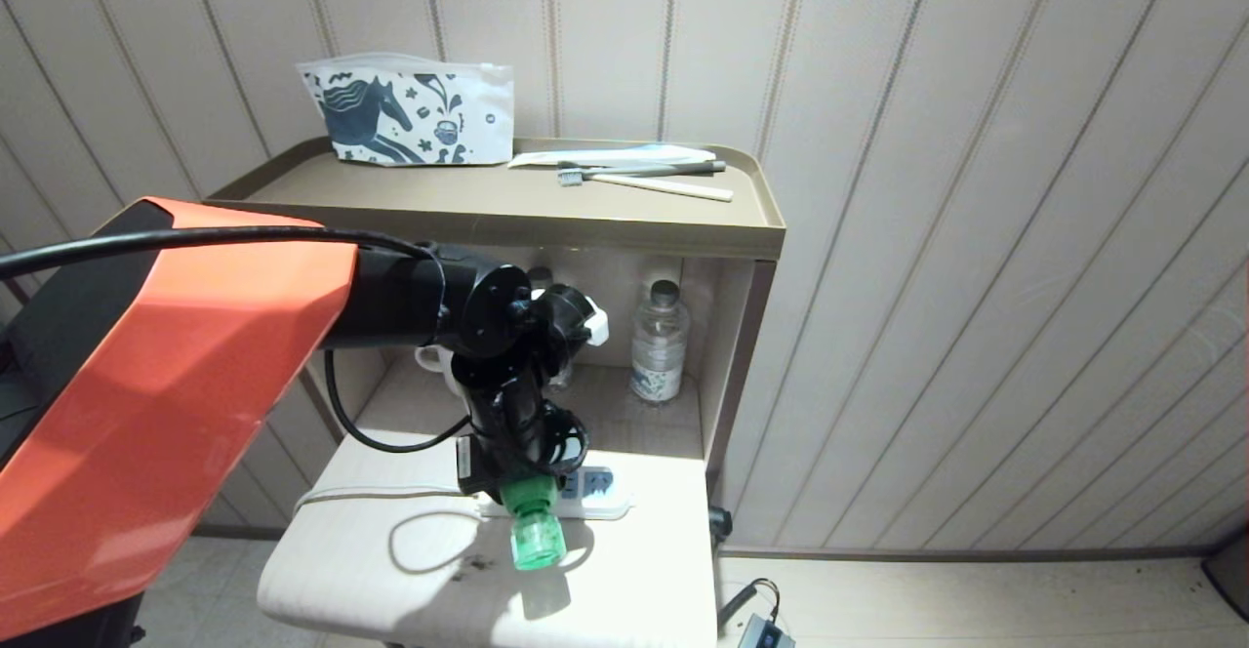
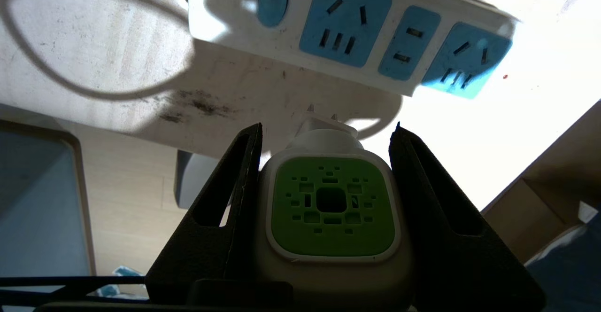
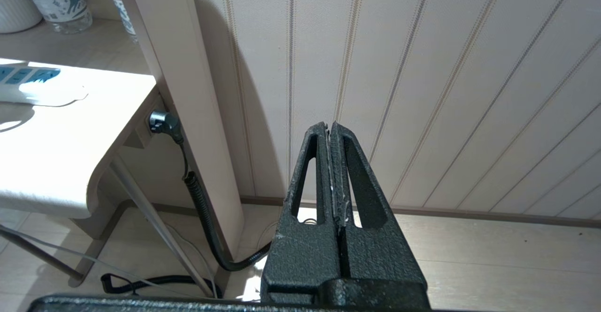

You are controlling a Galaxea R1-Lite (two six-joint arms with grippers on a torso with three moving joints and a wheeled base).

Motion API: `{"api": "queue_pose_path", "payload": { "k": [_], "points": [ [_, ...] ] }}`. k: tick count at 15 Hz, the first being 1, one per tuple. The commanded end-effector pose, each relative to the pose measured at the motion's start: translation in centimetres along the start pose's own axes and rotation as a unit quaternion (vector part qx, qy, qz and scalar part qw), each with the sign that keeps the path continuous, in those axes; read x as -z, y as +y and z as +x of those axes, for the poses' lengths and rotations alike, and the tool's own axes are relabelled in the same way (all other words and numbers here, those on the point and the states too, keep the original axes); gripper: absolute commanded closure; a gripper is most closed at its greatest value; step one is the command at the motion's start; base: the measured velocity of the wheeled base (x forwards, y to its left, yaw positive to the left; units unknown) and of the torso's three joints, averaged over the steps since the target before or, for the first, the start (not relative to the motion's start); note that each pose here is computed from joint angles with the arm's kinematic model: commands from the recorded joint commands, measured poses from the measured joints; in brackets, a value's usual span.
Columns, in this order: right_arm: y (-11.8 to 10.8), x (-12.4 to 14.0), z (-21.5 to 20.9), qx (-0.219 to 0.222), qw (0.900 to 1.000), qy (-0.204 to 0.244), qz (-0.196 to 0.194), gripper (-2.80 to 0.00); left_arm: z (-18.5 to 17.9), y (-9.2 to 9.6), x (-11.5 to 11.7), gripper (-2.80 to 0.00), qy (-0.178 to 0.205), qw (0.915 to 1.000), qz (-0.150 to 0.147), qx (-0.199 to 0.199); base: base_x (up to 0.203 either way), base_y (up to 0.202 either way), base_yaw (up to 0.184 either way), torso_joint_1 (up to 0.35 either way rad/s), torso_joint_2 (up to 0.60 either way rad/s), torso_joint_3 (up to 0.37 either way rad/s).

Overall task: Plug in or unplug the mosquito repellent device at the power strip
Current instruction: Insert the plug into the socket

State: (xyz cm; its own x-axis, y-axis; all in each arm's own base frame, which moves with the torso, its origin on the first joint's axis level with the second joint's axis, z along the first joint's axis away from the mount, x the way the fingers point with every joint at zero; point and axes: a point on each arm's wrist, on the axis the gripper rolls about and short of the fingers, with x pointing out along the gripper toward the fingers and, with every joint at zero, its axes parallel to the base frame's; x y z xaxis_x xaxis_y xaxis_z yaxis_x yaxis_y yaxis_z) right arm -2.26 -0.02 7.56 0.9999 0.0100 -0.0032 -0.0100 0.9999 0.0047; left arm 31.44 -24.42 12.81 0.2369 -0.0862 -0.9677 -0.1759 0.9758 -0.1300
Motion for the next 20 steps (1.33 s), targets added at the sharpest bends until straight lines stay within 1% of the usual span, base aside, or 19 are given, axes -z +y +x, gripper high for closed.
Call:
{"api": "queue_pose_path", "payload": {
  "k": [1,3,5,8,11,14,17,20],
  "points": [
    [0.0,0.0,0.0,0.000,1.000,0.000,0.000,0.00,-0.1,0.0,-0.1,0.00,-0.006,1.0000,-0.004,0.001,0.000,0.000,0.000,0.000,0.00,0.000],
    [0.0,0.0,0.0,0.000,1.000,0.000,0.000,0.00,0.0,-0.5,-0.6,0.00,-0.027,0.9995,-0.005,0.016,0.000,0.000,0.000,0.000,0.00,0.000],
    [0.0,0.0,0.0,0.000,1.000,0.001,0.001,0.00,-0.1,-1.0,-1.1,0.00,-0.035,0.9991,-0.006,0.023,0.000,0.000,0.000,0.000,0.00,0.000],
    [0.0,0.0,0.0,0.000,1.000,0.000,0.000,0.00,0.9,-1.2,-1.3,0.00,-0.031,0.9993,-0.007,0.018,0.000,0.000,0.000,0.000,0.00,0.000],
    [0.0,0.0,0.0,0.000,1.000,0.001,0.000,0.00,1.3,-1.0,-1.3,0.00,-0.026,0.9995,-0.010,0.012,0.000,0.000,0.000,0.000,0.00,0.000],
    [0.0,0.0,0.0,0.000,1.000,0.000,0.000,0.00,0.5,-0.8,-1.3,0.00,-0.032,0.9993,-0.011,0.016,0.000,0.000,0.000,0.000,0.00,0.000],
    [0.0,0.0,0.0,0.000,1.000,0.000,0.000,0.00,0.6,-0.6,-1.2,0.00,-0.039,0.9991,-0.013,0.002,0.000,0.000,0.000,0.000,0.00,0.000],
    [0.0,0.0,0.0,0.000,1.000,0.000,0.000,0.00,0.7,-0.5,-1.2,0.00,-0.038,0.9992,-0.014,-0.001,0.000,0.000,0.000,0.000,0.00,0.000]
  ]
}}
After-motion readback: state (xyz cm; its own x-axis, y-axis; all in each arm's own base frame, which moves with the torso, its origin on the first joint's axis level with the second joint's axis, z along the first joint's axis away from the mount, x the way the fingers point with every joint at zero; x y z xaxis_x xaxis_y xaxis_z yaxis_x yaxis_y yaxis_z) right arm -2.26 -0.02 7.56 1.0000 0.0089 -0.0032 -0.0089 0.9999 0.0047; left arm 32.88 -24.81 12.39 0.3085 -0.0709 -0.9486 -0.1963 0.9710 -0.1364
